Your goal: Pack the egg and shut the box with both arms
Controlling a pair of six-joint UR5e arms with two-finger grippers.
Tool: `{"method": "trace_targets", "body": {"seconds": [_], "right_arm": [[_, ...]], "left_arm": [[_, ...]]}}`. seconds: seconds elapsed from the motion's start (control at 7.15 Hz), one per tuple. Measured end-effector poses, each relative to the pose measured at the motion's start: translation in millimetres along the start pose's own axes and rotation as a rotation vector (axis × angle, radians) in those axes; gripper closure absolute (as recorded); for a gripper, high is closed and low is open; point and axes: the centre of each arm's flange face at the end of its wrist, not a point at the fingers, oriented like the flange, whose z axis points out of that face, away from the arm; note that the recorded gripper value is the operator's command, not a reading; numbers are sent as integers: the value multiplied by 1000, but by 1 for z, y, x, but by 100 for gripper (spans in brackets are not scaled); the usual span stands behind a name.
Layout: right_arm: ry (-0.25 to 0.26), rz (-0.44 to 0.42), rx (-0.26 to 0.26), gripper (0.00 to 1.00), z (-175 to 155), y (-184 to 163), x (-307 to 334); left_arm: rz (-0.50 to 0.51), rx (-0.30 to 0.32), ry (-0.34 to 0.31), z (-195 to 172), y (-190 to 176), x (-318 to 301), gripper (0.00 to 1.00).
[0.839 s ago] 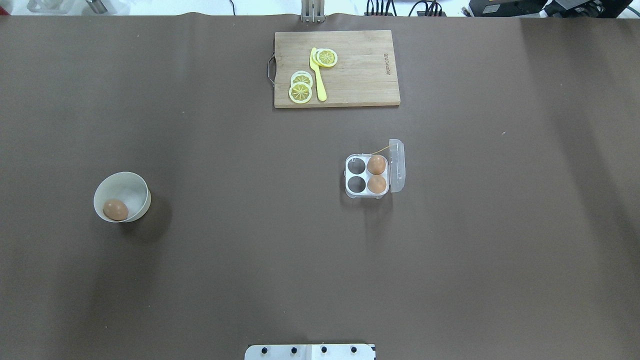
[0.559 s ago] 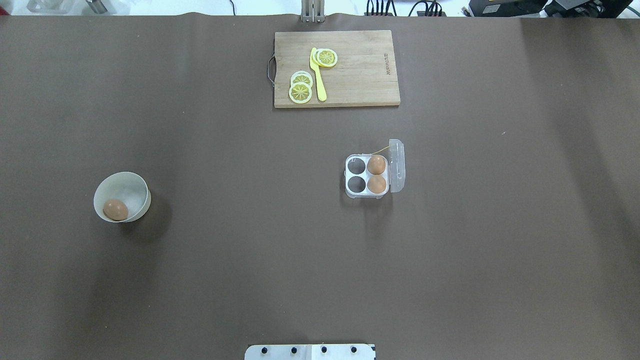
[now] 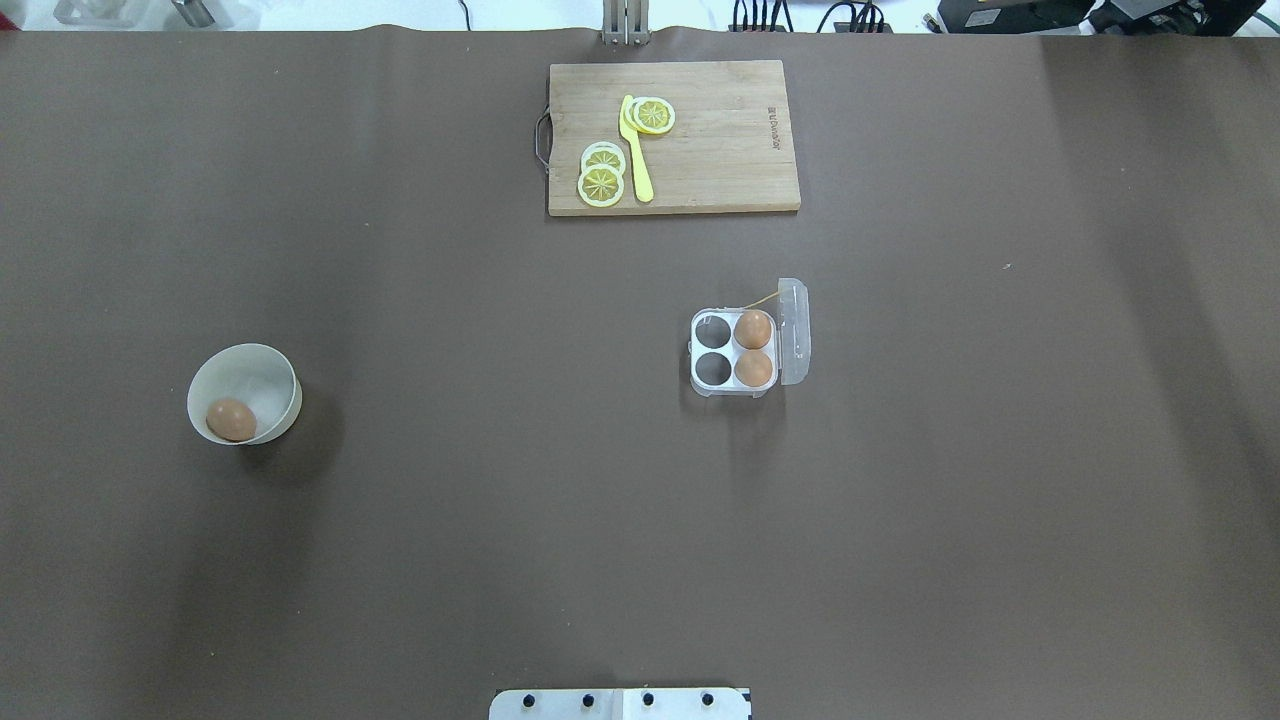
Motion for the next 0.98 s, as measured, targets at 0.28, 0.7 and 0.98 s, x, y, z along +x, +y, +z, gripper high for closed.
{"method": "trace_targets", "body": {"seconds": [0.28,0.7,0.98], "right_arm": [[-3,-4,3,0,-1,1,-2],[-10,-3,3,0,0,4,-2],[-12,-3,2,0,1,5,-2]], "left_arm": [[-2,0,2,0,1,0,2],[-5,-1,10,1,1,1,2],[1,2,11,0,-1,3,2]]}}
